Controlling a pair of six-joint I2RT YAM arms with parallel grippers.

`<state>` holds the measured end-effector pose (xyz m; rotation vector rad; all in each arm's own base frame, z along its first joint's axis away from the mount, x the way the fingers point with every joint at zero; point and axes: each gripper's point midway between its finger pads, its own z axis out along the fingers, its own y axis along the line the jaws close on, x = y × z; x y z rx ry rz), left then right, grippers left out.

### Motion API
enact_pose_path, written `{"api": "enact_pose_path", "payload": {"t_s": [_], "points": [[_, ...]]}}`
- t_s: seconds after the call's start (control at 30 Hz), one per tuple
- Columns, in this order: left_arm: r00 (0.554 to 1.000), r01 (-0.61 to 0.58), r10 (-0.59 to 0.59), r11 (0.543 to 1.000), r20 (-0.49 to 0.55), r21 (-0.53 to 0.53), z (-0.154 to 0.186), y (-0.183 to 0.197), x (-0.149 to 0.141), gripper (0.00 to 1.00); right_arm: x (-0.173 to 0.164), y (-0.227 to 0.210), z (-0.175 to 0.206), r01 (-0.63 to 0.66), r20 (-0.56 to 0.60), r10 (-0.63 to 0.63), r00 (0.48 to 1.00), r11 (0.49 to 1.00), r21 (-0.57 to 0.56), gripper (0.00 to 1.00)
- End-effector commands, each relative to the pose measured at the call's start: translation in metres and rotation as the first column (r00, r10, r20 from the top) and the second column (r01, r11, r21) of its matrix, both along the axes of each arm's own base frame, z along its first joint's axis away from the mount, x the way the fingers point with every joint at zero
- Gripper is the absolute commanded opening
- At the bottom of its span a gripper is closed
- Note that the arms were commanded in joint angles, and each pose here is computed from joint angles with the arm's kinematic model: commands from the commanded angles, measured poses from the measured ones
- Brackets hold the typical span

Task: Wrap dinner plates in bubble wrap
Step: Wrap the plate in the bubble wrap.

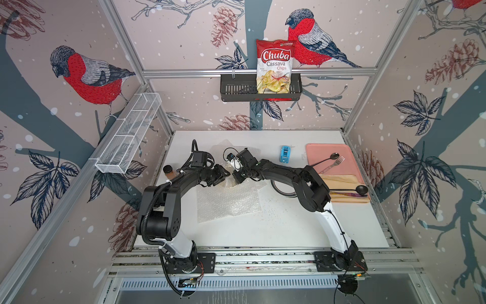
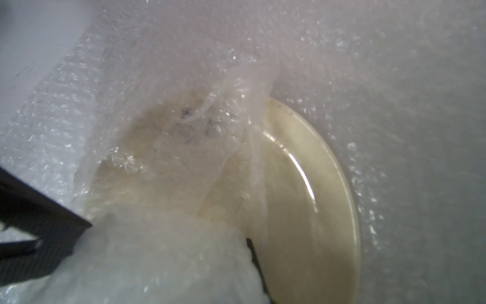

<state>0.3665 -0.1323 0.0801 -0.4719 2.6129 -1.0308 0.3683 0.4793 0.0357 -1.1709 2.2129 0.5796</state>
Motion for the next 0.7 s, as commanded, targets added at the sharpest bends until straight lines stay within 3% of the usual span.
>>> {"api": "enact_pose_path", "payload": {"t_s": [0.0,0.17,0.27,0.33,0.43,0.57,0.67], "points": [[1.000,0.004,-0.003,0.998,-0.018,0.058,-0.015,0.005,0.001,0.40,-0.003,-0.003,0.008,0.016,-0.033,-0.016,0.999,1.000,0.003,0.04],[0.994,-0.078,0.085,0.991,-0.061,0.105,-0.032,0.017,0.006,0.21,-0.006,-0.004,0.025,0.012,-0.046,-0.010,0.999,0.999,0.042,0.11],[0.989,-0.115,0.125,0.986,-0.081,0.120,-0.038,0.024,0.007,0.11,-0.004,-0.010,0.037,0.036,-0.049,-0.032,0.998,0.997,0.073,0.28],[0.986,-0.129,0.140,0.985,-0.089,0.118,-0.040,0.026,0.008,0.10,-0.003,-0.015,0.049,0.052,-0.045,-0.048,0.998,0.994,0.099,0.35],[0.985,-0.136,0.145,0.985,-0.089,0.102,-0.040,0.025,0.009,0.11,-0.008,-0.019,0.059,0.058,-0.043,-0.053,0.998,0.991,0.125,0.31],[0.986,-0.132,0.139,0.988,-0.089,0.079,-0.037,0.021,0.011,0.11,-0.024,-0.022,0.058,0.043,-0.103,-0.028,0.994,0.989,0.141,0.13],[0.987,-0.129,0.135,0.989,-0.090,0.065,-0.036,0.019,0.011,0.13,-0.039,-0.016,0.052,0.014,-0.149,0.010,0.989,0.988,0.153,0.07]]}}
